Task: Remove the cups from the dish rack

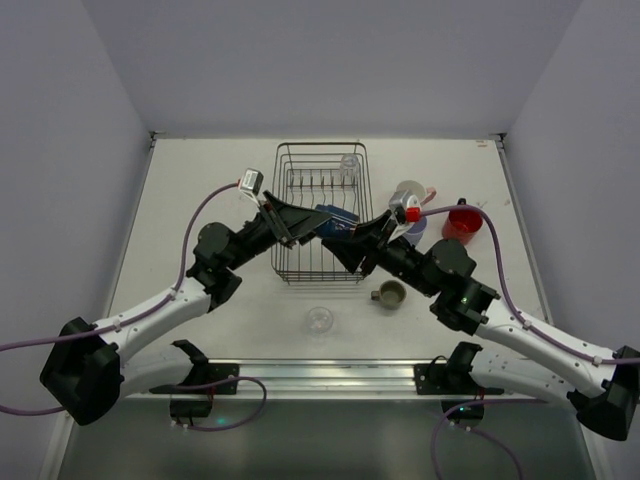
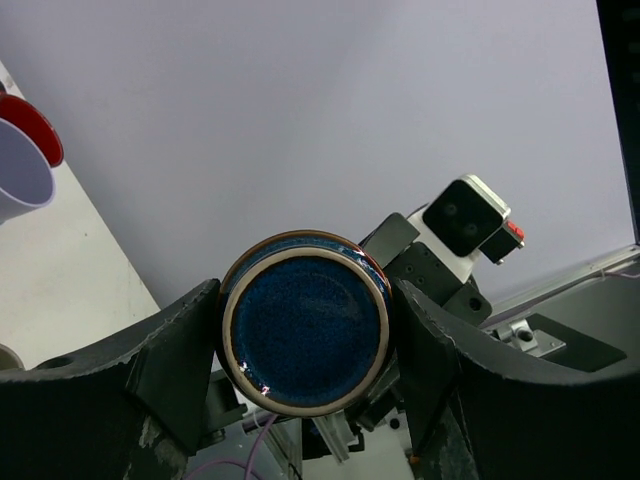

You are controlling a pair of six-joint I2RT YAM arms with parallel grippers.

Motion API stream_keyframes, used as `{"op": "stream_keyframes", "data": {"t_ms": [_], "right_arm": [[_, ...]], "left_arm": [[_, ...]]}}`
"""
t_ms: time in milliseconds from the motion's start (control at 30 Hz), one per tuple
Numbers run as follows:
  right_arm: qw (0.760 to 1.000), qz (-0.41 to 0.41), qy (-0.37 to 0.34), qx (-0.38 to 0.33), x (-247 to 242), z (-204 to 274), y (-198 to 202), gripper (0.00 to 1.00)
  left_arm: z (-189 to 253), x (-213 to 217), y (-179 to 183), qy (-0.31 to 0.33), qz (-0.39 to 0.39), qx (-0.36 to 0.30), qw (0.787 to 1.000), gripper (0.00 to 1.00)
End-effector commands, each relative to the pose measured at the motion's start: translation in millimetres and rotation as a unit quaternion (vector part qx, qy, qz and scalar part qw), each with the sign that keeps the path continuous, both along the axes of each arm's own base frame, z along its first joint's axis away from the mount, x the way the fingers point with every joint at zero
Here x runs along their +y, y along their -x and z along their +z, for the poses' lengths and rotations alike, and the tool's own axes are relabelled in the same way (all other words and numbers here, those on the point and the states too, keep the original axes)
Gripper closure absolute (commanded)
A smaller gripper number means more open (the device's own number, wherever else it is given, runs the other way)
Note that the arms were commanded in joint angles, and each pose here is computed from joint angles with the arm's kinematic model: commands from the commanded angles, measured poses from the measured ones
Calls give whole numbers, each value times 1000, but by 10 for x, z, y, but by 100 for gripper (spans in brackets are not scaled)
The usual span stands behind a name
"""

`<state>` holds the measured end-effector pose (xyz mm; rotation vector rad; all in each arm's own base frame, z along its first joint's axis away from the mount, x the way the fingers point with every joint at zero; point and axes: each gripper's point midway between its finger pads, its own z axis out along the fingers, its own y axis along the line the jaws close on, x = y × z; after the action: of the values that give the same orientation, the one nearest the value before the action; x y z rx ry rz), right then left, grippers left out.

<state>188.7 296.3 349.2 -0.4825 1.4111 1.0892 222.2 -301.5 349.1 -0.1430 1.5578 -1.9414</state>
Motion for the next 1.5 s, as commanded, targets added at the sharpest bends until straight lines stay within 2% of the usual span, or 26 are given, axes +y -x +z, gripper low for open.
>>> {"op": "stream_keyframes", "data": {"t_ms": [0,67,100,167,200,233,267,333,367,400,533,567,600,667,733,800,867,967,1000,1067,1100,1133,1233,1267,1367,1467], "right_arm": [[996,21,-76,-33,45,373,53,62],[995,26,-88,-29,56,398,66,69],[994,28,-96,-31,50,415,77,82],[994,26,-105,-23,23,399,84,96],[993,25,-112,-23,-27,426,114,100],[993,19,-114,-16,-62,415,112,100],[995,14,-97,2,-71,311,105,100],[996,7,-90,16,-166,315,146,100],[996,-2,-87,21,-217,345,144,100],[997,-10,-54,48,-241,178,140,100],[992,-62,13,113,-507,-106,140,100],[989,-76,17,122,-602,-76,154,100],[979,-114,60,156,-753,-329,126,100],[966,-156,84,189,-953,-471,120,100],[938,-223,128,233,-1282,-783,124,100],[912,-273,160,260,-1560,-1006,147,100],[887,-320,180,280,-1805,-1176,130,100],[856,-383,184,294,-2086,-1325,12,100],[846,-398,187,300,-2151,-1369,-26,100],[810,-438,212,328,-2340,-1562,-163,100],[812,-435,216,325,-2331,-1581,-173,100],[798,-450,221,335,-2405,-1644,-240,100],[792,-457,213,344,-2483,-1737,-431,100],[799,-438,208,356,-2410,-1829,-526,100],[780,-441,205,393,-2541,-2065,-700,100],[779,-432,197,409,-2570,-2165,-889,100]], "left_arm": [[190,-13,186,28,-23,-29,999,93],[152,-49,226,23,-35,-30,999,85],[124,-65,233,20,-38,-28,999,82],[70,-54,279,11,-42,-35,998,64],[29,-41,292,5,-41,-37,998,46],[16,-27,291,-4,-38,-42,998,38],[-30,-16,279,-29,-28,-51,998,23],[-58,9,250,-62,-13,-66,996,12],[-187,42,221,-108,4,-73,991,8],[-108,68,208,-122,16,-89,988,2],[-143,297,124,-217,83,-132,964,0],[-198,420,117,-252,106,-143,951,0],[-115,488,129,-261,119,-156,945,0],[-177,665,176,-311,136,-175,924,0],[-140,801,205,-338,154,-191,909,0],[-234,1023,217,-386,182,-200,882,0],[-316,1288,194,-429,224,-203,851,0],[-400,1540,203,-464,259,-208,821,0],[-454,1572,209,-471,261,-208,817,0],[-550,1622,224,-480,264,-212,809,0],[-582,1628,225,-481,264,-213,808,0],[-628,1629,224,-484,263,-213,807,0],[-796,1625,215,-490,260,-213,804,0],[-799,1614,214,-483,262,-217,806,0],[-868,1555,260,-480,243,-227,812,0],[-845,1551,292,-471,242,-238,814,0]]}}
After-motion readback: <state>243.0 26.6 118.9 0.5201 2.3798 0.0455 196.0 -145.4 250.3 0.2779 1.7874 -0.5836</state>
